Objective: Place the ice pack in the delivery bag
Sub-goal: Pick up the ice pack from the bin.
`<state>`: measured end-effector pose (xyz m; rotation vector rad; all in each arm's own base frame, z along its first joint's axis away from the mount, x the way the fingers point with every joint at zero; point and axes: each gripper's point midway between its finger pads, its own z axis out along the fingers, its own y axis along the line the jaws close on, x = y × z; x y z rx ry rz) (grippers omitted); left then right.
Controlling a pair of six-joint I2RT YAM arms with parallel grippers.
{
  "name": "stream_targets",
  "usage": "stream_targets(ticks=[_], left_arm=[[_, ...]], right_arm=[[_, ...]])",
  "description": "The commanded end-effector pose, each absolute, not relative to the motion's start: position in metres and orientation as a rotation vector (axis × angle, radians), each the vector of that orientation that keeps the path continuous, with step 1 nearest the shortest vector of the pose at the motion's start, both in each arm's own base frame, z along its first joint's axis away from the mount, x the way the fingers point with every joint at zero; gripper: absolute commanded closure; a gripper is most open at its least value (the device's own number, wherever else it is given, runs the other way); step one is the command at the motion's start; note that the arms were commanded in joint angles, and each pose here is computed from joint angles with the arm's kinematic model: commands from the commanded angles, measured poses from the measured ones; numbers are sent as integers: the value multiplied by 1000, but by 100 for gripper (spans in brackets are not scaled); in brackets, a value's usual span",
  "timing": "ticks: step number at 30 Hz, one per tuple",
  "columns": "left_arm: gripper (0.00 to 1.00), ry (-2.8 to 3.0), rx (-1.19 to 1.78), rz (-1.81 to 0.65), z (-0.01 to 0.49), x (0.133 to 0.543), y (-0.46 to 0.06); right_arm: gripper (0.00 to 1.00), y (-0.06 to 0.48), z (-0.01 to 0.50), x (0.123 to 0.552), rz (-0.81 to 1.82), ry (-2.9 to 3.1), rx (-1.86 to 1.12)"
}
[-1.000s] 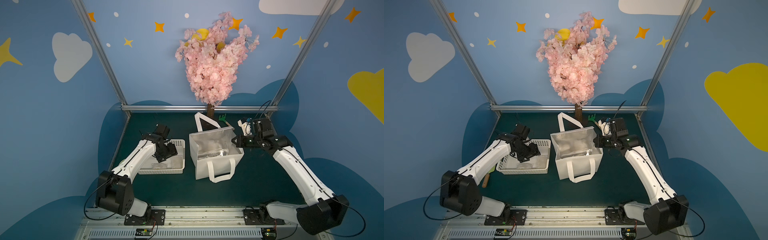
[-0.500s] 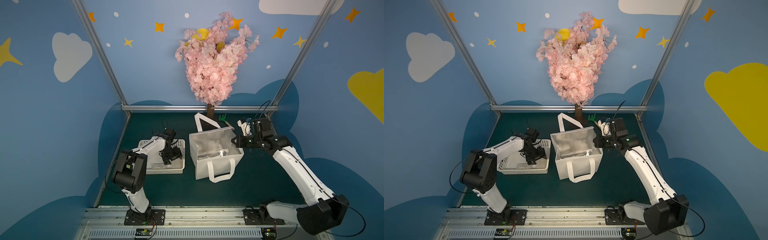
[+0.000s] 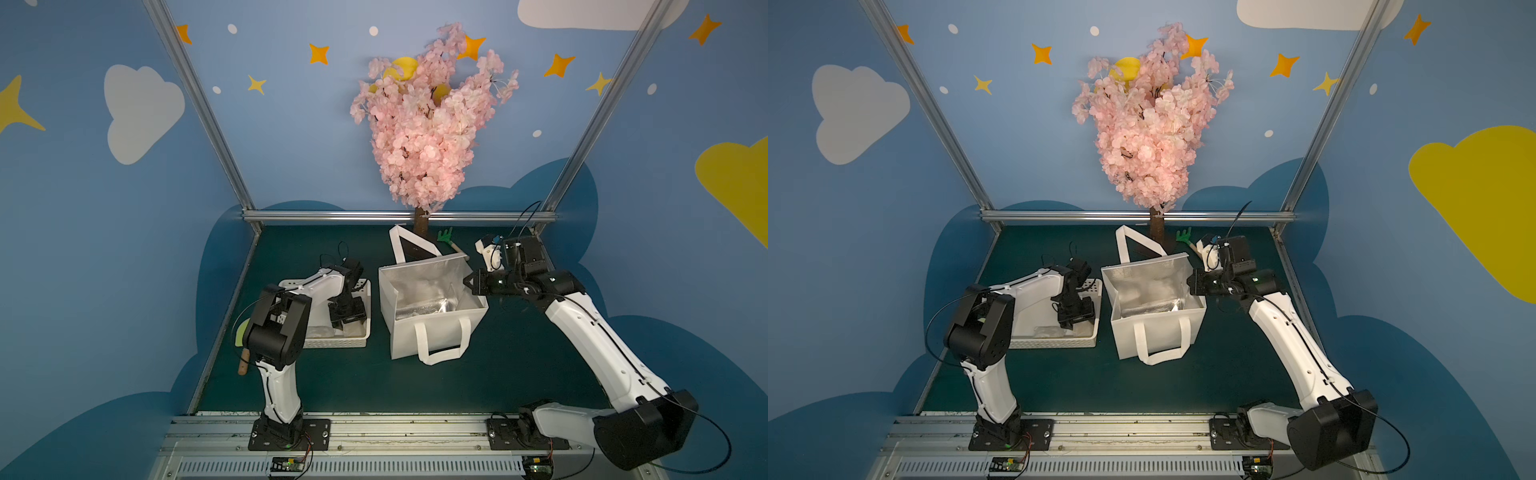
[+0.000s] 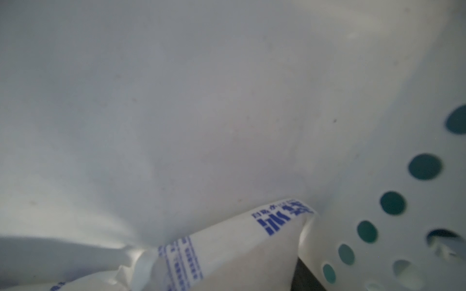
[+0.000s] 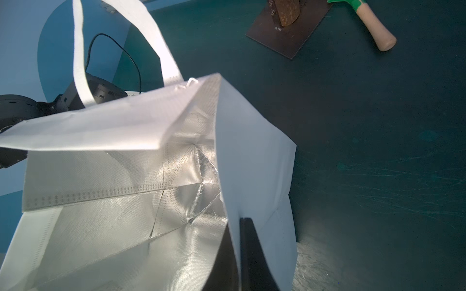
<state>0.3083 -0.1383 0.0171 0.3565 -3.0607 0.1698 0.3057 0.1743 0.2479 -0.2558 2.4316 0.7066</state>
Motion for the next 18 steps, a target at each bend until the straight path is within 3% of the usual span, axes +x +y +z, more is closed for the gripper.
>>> stream_targets(ticks=[1, 9, 18], left_arm=[[62, -3018, 322, 127, -5, 294, -137], [71, -3134, 405, 194, 47, 315, -122], [72, -3441, 377, 349, 177, 338, -103]], right_arm=[[95, 175, 260, 307, 702, 2397, -266], [95, 177, 259, 309, 709, 2406, -261], [95, 177, 260, 310, 709, 2402, -261]])
